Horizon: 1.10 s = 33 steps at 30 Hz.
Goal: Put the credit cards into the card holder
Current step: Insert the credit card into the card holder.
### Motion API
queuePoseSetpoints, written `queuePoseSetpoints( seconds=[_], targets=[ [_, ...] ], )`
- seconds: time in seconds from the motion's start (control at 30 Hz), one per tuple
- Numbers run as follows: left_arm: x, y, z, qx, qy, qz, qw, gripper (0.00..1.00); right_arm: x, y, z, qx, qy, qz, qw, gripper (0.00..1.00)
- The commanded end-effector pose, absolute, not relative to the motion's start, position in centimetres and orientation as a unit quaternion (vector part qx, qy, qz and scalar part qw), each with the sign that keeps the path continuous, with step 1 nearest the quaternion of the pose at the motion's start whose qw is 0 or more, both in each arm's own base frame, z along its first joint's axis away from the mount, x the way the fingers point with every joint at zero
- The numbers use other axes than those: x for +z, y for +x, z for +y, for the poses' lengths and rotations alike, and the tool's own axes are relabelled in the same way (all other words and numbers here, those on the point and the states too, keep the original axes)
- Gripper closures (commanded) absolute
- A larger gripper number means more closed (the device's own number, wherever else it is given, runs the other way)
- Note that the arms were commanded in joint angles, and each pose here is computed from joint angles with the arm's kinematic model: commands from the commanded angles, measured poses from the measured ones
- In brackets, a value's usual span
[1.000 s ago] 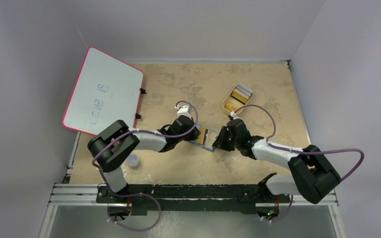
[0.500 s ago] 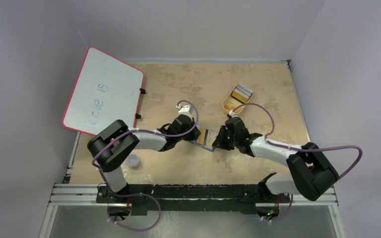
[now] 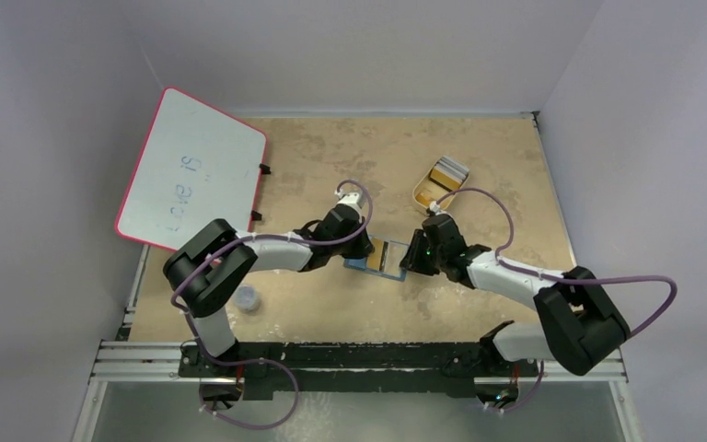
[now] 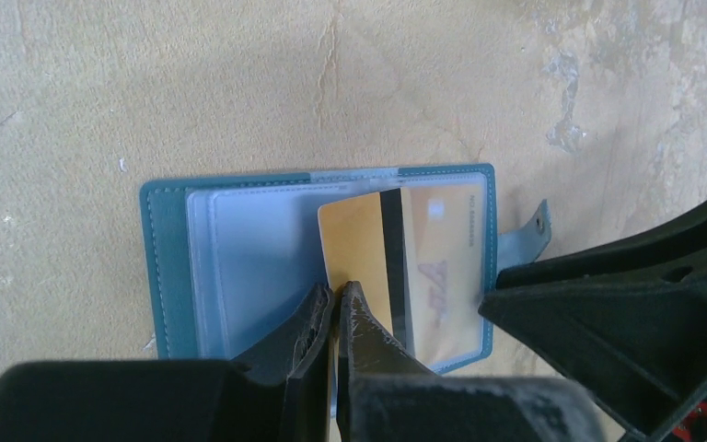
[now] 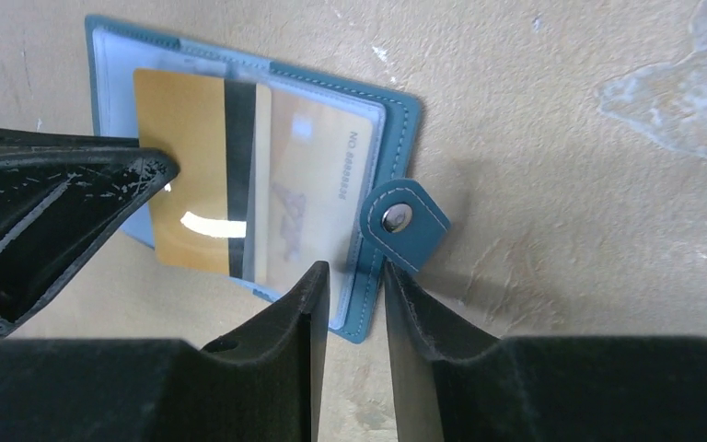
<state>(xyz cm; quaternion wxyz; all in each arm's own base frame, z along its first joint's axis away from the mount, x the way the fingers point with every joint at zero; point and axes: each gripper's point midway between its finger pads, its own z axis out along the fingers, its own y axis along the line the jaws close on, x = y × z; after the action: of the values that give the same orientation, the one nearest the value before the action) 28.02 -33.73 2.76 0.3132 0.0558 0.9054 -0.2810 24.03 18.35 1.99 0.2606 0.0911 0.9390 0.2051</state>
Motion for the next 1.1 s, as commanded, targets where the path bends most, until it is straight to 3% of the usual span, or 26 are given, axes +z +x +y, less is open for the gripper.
queuePoseSetpoints(
  seconds=[0.0, 0.37, 0.8, 1.07],
  targets=[
    [-0.4, 24.9, -31.3, -0.260, 0.082, 0.934, 0.230, 1.00, 3.4, 25.7, 17.3, 0.192, 0.091, 0.931, 0.298, 0.68],
    [-0.5, 25.2, -32.5, -0.297, 0.039, 0.926, 0.230, 1.00, 3.2, 26.1, 18.3, 0.231, 0.094, 0.925, 0.288, 0.68],
    [0.7, 27.5, -29.8, -0.272, -0.072, 0.908, 0.312, 1.00, 1.9, 24.1, 17.6, 0.239, 0.105, 0.925, 0.277, 0.70],
    [-0.3, 26.4, -31.5, -0.293, -0.057, 0.909, 0.292, 1.00, 2.1, 24.6, 17.7, 0.240, 0.107, 0.922, 0.285, 0.71]
  ],
)
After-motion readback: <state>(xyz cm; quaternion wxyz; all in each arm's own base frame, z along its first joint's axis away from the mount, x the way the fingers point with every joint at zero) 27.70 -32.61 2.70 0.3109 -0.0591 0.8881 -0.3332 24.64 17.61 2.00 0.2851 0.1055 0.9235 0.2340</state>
